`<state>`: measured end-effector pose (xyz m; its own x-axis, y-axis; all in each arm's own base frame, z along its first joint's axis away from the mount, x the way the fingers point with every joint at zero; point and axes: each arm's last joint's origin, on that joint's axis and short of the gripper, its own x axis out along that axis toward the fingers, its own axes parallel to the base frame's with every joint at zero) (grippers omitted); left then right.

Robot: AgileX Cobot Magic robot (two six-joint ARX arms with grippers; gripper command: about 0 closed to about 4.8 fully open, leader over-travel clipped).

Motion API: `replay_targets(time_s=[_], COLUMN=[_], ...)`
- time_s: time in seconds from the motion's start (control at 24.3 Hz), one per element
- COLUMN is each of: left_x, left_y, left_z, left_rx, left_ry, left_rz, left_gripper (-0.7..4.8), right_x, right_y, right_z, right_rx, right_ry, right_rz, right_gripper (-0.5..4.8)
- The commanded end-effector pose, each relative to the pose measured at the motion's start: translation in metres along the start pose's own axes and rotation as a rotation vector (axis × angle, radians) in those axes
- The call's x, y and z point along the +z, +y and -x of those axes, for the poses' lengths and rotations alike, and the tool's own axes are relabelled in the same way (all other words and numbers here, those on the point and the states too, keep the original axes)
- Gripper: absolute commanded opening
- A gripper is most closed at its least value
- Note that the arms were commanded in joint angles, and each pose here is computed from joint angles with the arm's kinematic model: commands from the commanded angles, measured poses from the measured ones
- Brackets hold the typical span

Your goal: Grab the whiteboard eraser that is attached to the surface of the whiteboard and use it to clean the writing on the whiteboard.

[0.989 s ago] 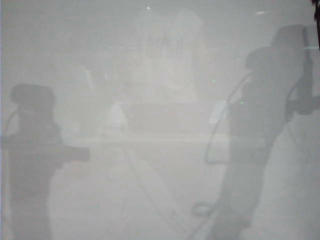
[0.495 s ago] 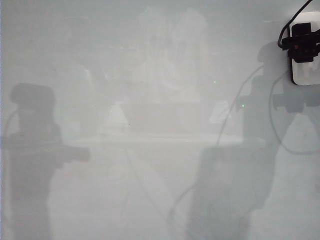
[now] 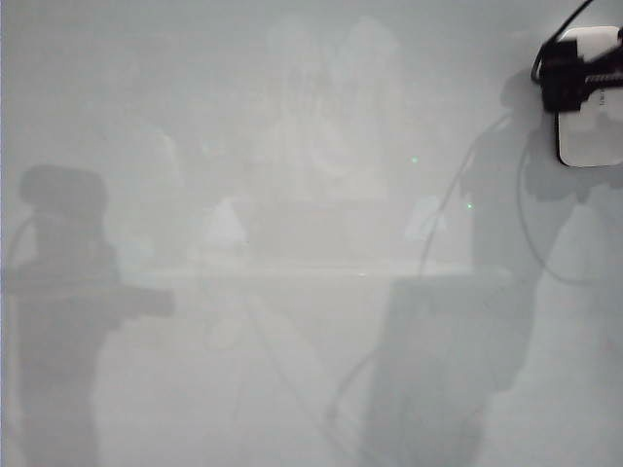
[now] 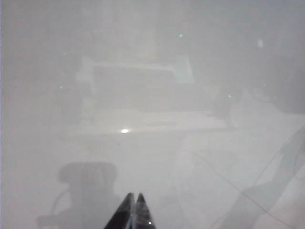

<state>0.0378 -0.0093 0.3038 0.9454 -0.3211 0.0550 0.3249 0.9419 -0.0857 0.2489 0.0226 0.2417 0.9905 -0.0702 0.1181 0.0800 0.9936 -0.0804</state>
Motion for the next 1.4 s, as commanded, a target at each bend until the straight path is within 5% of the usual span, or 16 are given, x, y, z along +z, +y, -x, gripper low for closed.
replay_targets(time_s=[0.04,0.37,0.58,0.7,1.4], left_x=[0.001,-0.002,-0.012,-0.016,-0.024], left_y=[0.0,0.002,0.005,0.007,0.009], left_z=[0.0,-0.001,-0.007,-0.009,-0.01], left_rx=[0.001,0.057,0.064,0.065,0.106], left_ry=[-0.008,0.0,0.03,0.038,0.093], left_rz=[-0.004,-0.066,-0.06,-0.058,-0.039], left_gripper=[-0.06,-0.06,-0.06,-0.06,-0.06], right_x=[0.005,0.028,0.053,0.061,0.032], right_y=[0.0,-0.011,-0.02,-0.025,-0.031], right_z=[0.005,0.059,0.116,0.14,0.181], right_rx=[0.006,0.002,0.04,0.065,0.102], right_ry=[0.01,0.093,0.03,-0.03,-0.05], right_rz=[0.003,0.019,0.0,-0.016,-0.143], right_gripper=[4.79,4.79,0.99,-0.09,-0.06])
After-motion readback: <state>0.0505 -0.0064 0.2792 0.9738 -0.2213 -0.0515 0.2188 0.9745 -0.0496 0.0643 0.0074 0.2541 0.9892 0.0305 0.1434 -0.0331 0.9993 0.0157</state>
